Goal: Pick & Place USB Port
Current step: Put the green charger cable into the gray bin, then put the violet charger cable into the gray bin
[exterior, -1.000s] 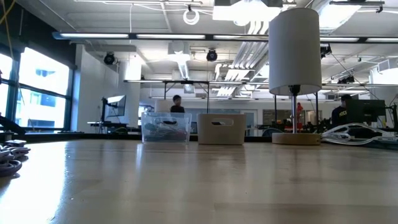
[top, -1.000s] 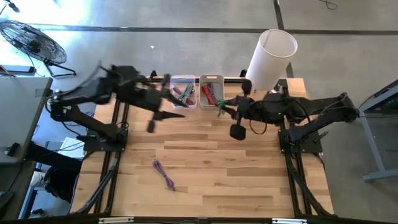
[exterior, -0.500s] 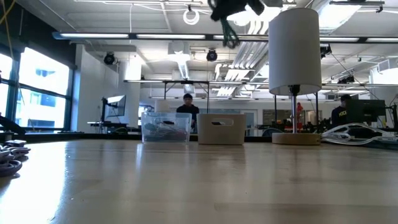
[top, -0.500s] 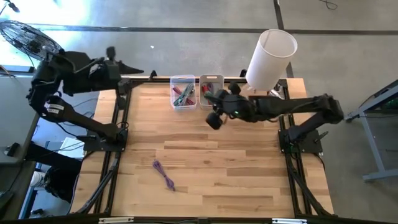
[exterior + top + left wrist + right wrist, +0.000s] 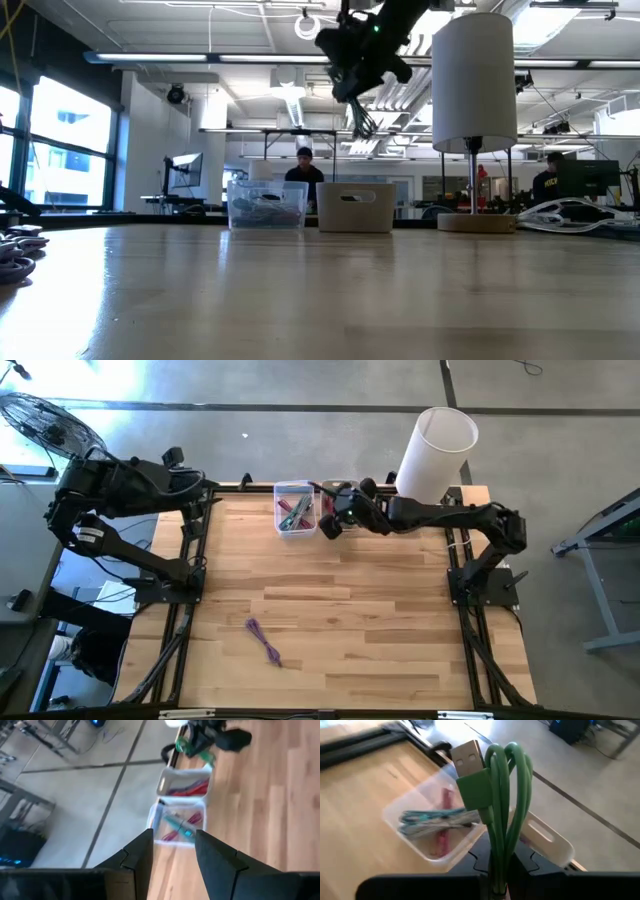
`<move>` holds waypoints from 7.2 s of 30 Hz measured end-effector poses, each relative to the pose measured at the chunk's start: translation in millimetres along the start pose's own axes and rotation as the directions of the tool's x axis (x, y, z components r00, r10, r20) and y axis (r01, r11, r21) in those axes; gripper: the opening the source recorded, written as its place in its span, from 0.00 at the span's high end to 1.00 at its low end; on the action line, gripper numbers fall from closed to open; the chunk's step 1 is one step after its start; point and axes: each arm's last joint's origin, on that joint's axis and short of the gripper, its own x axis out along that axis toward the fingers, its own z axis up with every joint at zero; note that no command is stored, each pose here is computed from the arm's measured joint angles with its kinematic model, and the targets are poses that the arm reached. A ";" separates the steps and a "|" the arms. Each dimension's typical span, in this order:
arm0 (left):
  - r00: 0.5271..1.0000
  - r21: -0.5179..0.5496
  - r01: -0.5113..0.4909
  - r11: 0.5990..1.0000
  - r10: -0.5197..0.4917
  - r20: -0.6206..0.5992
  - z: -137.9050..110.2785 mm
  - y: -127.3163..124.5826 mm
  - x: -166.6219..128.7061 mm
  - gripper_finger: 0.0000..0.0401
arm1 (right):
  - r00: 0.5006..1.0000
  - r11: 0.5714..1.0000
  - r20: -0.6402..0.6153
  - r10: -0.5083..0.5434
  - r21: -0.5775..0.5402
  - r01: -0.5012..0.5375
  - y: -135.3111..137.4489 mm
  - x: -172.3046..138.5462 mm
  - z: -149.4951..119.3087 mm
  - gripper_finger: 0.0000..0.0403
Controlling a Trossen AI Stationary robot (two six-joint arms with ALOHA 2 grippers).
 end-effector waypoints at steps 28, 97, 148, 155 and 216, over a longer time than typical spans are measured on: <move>0.960 0.252 0.056 0.966 0.018 -0.280 -27.1 -36.9 57.4 0.65 | 0.967 0.997 -0.250 -0.051 0.037 0.062 -29.6 87.7 -36.0 0.81; 0.668 0.404 0.737 0.542 -0.492 -0.559 -109.7 -271.9 179.1 0.65 | 0.142 0.185 0.130 0.981 -0.424 -0.887 28.3 -224.8 23.0 0.46; 0.551 0.302 0.814 0.496 -0.495 -0.672 -148.4 -354.4 223.5 0.71 | 0.066 0.081 0.049 0.997 -0.426 -0.901 37.5 -250.4 6.9 0.47; 0.565 0.214 0.766 0.605 -0.476 -0.674 -148.4 -352.0 225.7 0.95 | 0.060 0.074 0.047 0.997 -0.419 -0.905 38.1 -252.1 6.2 0.47; 0.457 0.179 0.301 0.936 -0.307 0.835 64.1 -146.3 149.2 0.97 | 0.425 0.618 0.469 0.774 -0.704 -0.349 41.1 -240.6 28.5 0.48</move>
